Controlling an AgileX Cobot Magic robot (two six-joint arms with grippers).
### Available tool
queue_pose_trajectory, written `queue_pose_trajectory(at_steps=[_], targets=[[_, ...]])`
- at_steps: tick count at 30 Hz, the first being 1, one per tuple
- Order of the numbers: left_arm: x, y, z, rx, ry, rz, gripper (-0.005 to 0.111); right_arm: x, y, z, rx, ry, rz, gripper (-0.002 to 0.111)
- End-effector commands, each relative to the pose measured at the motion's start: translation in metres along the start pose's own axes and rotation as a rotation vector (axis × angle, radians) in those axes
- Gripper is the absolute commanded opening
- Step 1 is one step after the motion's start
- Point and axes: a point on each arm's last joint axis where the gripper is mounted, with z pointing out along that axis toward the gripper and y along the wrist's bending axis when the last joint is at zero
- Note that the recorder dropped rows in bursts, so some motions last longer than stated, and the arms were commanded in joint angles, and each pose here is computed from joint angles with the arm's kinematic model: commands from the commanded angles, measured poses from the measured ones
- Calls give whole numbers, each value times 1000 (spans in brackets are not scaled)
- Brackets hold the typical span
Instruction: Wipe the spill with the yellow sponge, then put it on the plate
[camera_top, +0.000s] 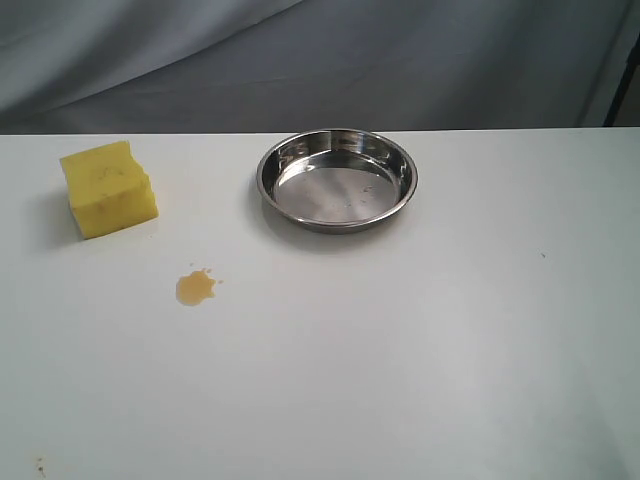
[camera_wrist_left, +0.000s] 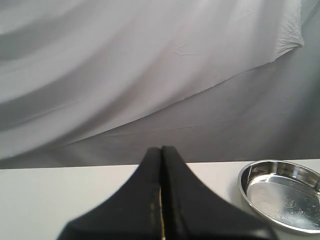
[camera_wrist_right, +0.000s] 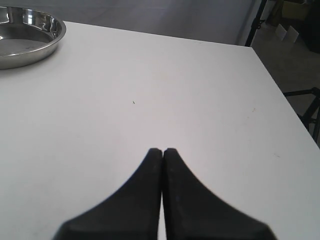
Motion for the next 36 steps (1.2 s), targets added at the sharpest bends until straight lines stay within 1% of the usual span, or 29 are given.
queue_pose_trajectory(at_steps=[1, 6, 14, 19, 23, 28, 36], targets=[[-2, 0, 1, 4, -1, 9, 0, 1, 0, 1, 2, -1, 7, 0], [-4, 1, 1, -15, -23, 53, 0, 1, 0, 1, 2, -1, 7, 0], [-4, 1, 1, -18, -25, 62, 0, 1, 0, 1, 2, -1, 9, 0], [-6, 3, 1, -38, -50, 111, 0, 1, 0, 1, 2, -1, 9, 0], [-8, 3, 1, -41, -74, 107, 0, 1, 0, 1, 2, -1, 7, 0], [-5, 5, 19, -42, -42, 105, 0, 1, 0, 1, 2, -1, 7, 0], [12, 8, 65, -41, 80, 94, 0, 1, 0, 1, 2, -1, 7, 0]])
